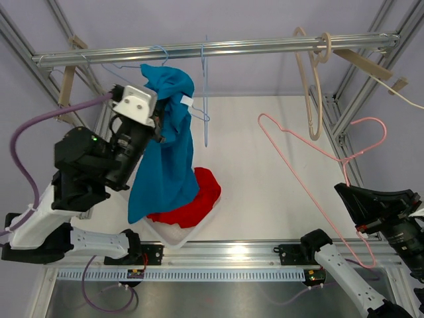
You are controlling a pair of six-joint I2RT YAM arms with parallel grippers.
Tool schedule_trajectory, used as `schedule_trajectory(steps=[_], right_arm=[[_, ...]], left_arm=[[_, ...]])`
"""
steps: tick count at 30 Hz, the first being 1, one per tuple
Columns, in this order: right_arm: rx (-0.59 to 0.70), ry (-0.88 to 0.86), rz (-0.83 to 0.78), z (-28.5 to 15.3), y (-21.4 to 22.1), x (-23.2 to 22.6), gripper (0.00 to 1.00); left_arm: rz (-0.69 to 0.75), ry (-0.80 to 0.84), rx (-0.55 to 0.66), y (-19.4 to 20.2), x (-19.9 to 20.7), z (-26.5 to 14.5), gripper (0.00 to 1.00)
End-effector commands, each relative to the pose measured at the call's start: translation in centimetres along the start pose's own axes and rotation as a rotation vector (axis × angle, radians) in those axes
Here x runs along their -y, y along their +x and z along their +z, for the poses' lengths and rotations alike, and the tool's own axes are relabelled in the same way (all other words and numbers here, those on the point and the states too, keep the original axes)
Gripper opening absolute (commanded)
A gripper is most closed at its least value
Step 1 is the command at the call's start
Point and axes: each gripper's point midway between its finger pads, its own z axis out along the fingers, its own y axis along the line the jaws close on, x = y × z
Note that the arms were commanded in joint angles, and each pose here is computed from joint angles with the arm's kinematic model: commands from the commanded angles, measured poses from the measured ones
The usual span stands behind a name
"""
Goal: Remove the t-shirt from the hanger
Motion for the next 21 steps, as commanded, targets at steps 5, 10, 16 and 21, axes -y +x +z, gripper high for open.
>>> schedule_trajectory(steps=[5,10,16,21], right_arm=[[-0.073,-0.046,0.002,2.7,1.8,-0.2,0.00],[-0.126,-0.044,0.014,4.3,3.5,0.4,0.00],[-0.121,-0.043,0.014,4.7,3.7,0.6,0.00],[-0.127,-0.021,0.015,5.5,4.1,1.1,0.00]], left_arm=[[0.032,-0.214,-0.054,6.5,-3.9,-1.5,0.00],[-0.023,-0.286,-0.210,16.5,-3.6,-4.9,0.00],[-0.137,-0.328,-0.336,22.8,-4.1,-8.9,0.00],[-0.268,-0.391,-0.412,26.7,-4.9,-12.1,0.00]])
